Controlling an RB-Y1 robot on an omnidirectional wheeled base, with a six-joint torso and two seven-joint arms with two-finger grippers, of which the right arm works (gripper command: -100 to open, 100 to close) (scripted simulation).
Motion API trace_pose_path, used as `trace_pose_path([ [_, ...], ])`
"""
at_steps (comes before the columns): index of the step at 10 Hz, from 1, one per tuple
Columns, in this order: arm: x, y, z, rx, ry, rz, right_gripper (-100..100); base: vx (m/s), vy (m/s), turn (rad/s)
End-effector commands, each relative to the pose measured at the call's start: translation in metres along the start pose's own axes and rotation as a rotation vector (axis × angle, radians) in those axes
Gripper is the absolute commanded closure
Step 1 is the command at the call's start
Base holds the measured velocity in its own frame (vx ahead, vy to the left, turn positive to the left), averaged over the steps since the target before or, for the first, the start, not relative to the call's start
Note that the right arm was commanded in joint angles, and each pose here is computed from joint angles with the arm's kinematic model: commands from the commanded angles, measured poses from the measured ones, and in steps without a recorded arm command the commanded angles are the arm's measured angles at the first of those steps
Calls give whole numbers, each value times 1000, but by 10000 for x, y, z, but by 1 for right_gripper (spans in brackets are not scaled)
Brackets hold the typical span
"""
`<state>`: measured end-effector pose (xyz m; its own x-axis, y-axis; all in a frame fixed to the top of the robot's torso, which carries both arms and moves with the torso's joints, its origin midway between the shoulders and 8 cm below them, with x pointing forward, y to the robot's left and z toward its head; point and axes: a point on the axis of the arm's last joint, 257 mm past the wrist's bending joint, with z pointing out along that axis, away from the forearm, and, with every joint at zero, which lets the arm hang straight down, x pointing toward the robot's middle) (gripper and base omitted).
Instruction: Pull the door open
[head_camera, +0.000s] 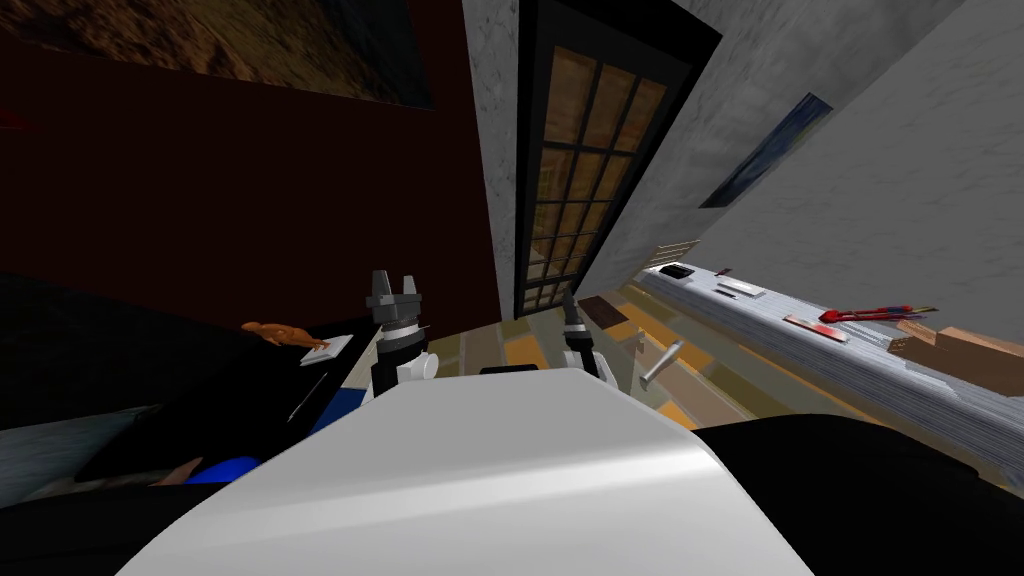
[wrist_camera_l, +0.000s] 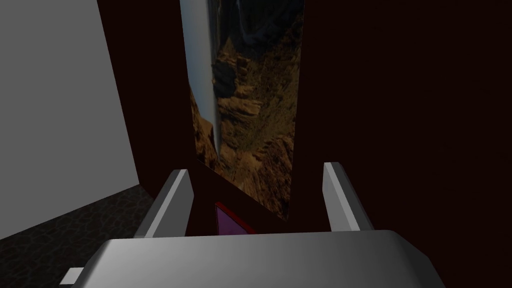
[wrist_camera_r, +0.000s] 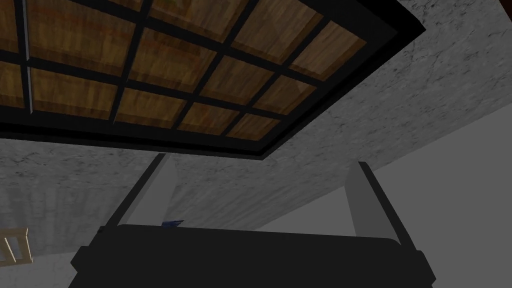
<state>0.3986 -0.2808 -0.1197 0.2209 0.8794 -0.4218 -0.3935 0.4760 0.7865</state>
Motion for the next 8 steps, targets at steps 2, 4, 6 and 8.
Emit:
trace_pose_path([
  [2, 26, -217, -30, 21, 20, -99, -100, 100, -11, 56],
  [4, 55, -384, -63, 39, 36, -175, -100, 97, -18, 73],
  [6, 79, -495, -95, 54, 47, -211, -100, 73, -13, 42],
  [8, 109, -669, -140, 72, 66, -285, -100, 65, -3, 54],
])
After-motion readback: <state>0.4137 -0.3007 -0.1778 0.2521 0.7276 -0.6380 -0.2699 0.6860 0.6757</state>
